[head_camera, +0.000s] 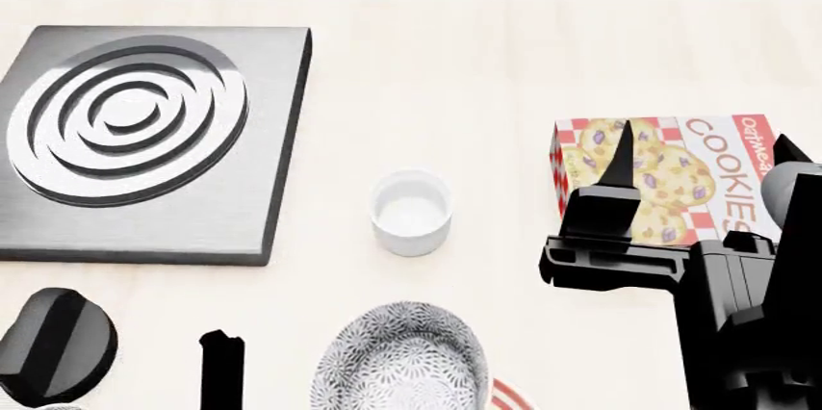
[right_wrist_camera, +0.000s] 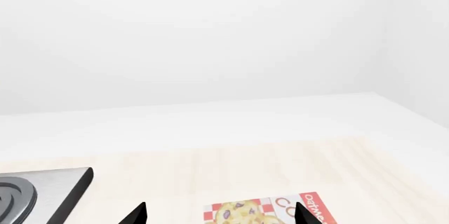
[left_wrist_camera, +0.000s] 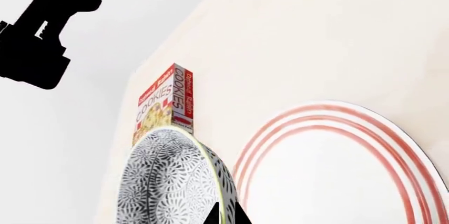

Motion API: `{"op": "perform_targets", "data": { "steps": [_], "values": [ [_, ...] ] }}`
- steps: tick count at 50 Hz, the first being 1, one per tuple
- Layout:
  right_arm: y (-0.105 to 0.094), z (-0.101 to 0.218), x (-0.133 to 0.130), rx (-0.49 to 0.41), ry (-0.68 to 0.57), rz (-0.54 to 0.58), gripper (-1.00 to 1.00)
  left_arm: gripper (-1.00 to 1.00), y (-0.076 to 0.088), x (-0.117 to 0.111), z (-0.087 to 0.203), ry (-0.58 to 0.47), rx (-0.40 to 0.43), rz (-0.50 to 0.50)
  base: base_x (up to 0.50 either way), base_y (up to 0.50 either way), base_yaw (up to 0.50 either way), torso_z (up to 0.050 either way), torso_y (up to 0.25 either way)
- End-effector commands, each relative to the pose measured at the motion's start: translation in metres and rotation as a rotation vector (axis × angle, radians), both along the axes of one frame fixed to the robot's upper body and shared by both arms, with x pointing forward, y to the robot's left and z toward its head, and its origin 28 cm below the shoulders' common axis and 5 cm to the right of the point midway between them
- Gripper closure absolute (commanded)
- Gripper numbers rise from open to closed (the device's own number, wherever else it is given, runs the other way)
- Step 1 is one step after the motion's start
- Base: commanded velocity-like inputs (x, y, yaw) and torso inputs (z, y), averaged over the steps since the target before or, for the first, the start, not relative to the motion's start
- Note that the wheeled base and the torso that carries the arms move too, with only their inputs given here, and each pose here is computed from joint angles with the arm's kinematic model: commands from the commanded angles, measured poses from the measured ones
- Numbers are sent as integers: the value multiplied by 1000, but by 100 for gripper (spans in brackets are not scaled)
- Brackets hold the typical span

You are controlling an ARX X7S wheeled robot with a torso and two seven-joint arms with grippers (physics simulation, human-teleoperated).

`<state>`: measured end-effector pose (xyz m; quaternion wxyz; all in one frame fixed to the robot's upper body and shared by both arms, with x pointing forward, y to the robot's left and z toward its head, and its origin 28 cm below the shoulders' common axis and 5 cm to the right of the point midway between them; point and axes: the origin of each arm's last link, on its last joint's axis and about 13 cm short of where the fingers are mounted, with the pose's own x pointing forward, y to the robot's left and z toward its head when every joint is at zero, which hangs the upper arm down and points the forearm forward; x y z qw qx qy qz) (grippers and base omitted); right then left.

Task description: Pick the akita bowl on the stove and place it on the plate.

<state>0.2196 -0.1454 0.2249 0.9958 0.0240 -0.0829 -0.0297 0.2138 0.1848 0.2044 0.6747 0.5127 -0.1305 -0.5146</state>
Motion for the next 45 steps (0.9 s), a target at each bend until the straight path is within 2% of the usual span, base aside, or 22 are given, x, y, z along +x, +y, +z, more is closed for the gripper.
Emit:
{"op": "perform_targets", "data": {
  "steps": [1,45],
  "values": [
    [0,0,0,0,0,0,-100,100,-1,1,-6,-21,-3,4,0,0,0,0,0],
    [0,0,0,0,0,0,-100,100,-4,-3,-30,17,4,20,0,0,0,0,0]
  ]
}}
